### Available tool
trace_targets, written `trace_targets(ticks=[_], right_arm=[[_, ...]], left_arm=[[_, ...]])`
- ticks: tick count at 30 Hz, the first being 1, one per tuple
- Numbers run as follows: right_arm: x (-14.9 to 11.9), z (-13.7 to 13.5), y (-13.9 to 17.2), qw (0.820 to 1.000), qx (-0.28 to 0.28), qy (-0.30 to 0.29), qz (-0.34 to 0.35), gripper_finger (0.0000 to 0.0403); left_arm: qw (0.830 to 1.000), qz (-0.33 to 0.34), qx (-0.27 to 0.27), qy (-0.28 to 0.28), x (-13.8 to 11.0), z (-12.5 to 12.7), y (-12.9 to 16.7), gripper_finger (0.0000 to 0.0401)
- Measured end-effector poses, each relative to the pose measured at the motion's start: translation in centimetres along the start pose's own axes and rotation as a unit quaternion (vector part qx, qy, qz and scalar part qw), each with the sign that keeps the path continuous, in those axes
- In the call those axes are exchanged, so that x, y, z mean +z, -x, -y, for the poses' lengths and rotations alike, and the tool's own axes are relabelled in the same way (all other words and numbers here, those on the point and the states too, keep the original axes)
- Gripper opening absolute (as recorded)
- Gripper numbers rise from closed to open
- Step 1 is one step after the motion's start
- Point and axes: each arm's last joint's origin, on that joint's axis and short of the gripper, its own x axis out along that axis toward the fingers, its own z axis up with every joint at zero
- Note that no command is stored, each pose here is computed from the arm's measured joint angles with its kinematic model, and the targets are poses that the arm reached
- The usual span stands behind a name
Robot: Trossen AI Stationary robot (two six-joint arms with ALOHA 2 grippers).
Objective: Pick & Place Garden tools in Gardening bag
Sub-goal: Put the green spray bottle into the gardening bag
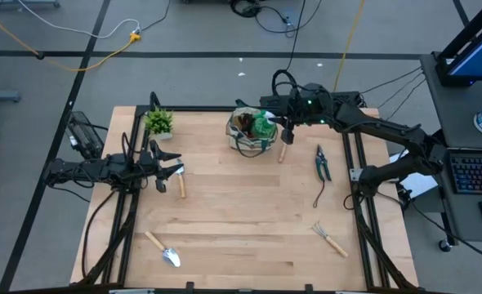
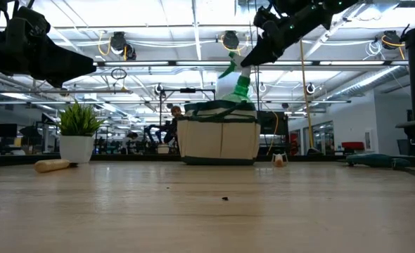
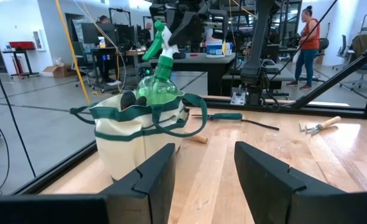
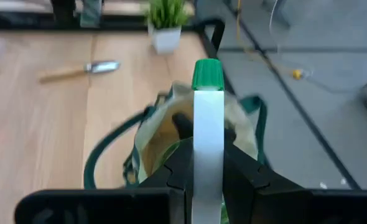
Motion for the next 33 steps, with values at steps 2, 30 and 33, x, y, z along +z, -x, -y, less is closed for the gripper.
trace_targets(ticks=[2,30,33], right_arm=[[0.1,0.1,-0.4,1.000,0.005,-0.001,-0.015,0.0045],[2.0,0.2,-2.5,0.994,0.004,0.006,-0.108,0.0045],[1.9,0.2,-2.6,0.994,0.006,0.005,-0.113,0.0045]], left_arm=[[1.000,0.000,0.000,0.000,0.0,0.0,0.0,0.0170],[1.000,-0.001,0.000,-0.005,0.0,0.0,0.0,0.0170],[1.000,-0.001,0.000,-0.005,0.0,0.0,0.0,0.0170]])
